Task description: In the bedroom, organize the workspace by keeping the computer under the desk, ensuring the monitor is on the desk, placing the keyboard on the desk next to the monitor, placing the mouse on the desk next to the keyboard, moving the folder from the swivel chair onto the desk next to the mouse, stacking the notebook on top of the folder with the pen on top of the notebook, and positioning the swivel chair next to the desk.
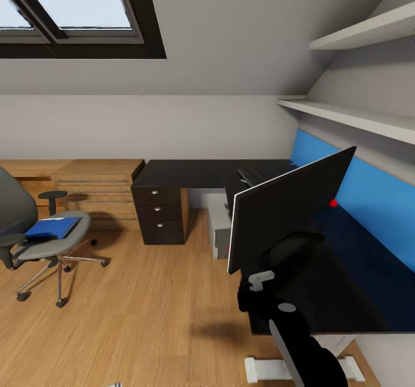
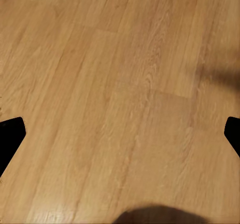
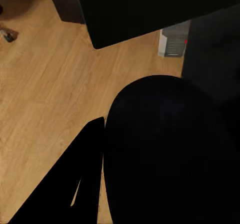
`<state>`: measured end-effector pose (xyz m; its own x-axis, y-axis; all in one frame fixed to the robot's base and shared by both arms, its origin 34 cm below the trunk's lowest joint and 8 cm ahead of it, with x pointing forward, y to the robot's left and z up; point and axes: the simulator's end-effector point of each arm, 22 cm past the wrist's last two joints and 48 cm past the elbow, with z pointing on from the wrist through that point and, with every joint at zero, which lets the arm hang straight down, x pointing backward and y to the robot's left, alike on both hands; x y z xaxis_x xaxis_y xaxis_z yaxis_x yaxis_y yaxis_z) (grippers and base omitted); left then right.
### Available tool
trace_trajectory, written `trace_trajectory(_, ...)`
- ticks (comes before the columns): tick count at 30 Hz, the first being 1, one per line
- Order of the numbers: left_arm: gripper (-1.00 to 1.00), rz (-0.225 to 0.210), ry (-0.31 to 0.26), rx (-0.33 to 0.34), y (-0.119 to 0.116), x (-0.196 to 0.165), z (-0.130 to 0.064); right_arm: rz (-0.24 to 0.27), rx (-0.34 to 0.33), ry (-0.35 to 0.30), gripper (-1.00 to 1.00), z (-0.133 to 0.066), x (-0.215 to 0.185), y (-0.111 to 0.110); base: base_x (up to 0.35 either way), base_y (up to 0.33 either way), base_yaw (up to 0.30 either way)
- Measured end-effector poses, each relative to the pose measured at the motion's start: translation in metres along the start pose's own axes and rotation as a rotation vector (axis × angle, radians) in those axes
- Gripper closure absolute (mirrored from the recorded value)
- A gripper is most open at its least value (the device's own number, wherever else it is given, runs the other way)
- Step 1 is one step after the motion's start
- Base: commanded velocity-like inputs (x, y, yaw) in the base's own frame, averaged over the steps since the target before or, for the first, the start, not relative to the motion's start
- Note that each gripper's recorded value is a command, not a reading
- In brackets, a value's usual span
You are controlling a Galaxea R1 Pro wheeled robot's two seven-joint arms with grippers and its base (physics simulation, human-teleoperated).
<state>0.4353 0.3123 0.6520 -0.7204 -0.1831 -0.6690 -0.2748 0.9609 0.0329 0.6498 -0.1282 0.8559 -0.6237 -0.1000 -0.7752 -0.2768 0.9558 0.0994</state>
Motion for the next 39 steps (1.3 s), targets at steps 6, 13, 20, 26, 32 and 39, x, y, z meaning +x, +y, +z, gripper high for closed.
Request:
trace_trajectory(6, -1.00, 0.000, 0.003, -0.001, 0.001, 0.001, 0.000, 0.015, -0.048, -0.004, 1.00, 0.004, -0.003, 0.033, -0.238, 0.165, 0.000)
trace_trajectory(13, -1.00, -0.001, 0.001, -0.002, 0.001, 0.001, 0.000, 0.012, -0.049, 0.025, 1.00, 0.009, 0.011, 0.036, -0.096, 0.286, 0.000)
trace_trajectory(20, -1.00, 0.000, 0.002, -0.003, 0.001, 0.001, 0.000, -0.012, -0.058, 0.038, 1.00, 0.011, 0.017, 0.046, 0.000, 0.330, 0.000)
trace_trajectory(26, -1.00, -0.001, 0.002, -0.001, 0.000, 0.002, 0.000, -0.013, -0.057, 0.038, 1.00, 0.011, 0.018, 0.045, 0.000, 0.331, 0.000)
trace_trajectory(32, -1.00, 0.008, 0.042, -0.005, 0.002, 0.020, -0.002, -0.048, -0.038, 0.015, 1.00, 0.028, 0.047, 0.039, 0.000, 0.073, 0.000)
trace_trajectory(39, -1.00, 0.010, 0.045, -0.004, 0.001, 0.022, -0.002, -0.123, -0.026, -0.047, 1.00, 0.039, 0.069, 0.036, 0.000, 0.003, 0.000)
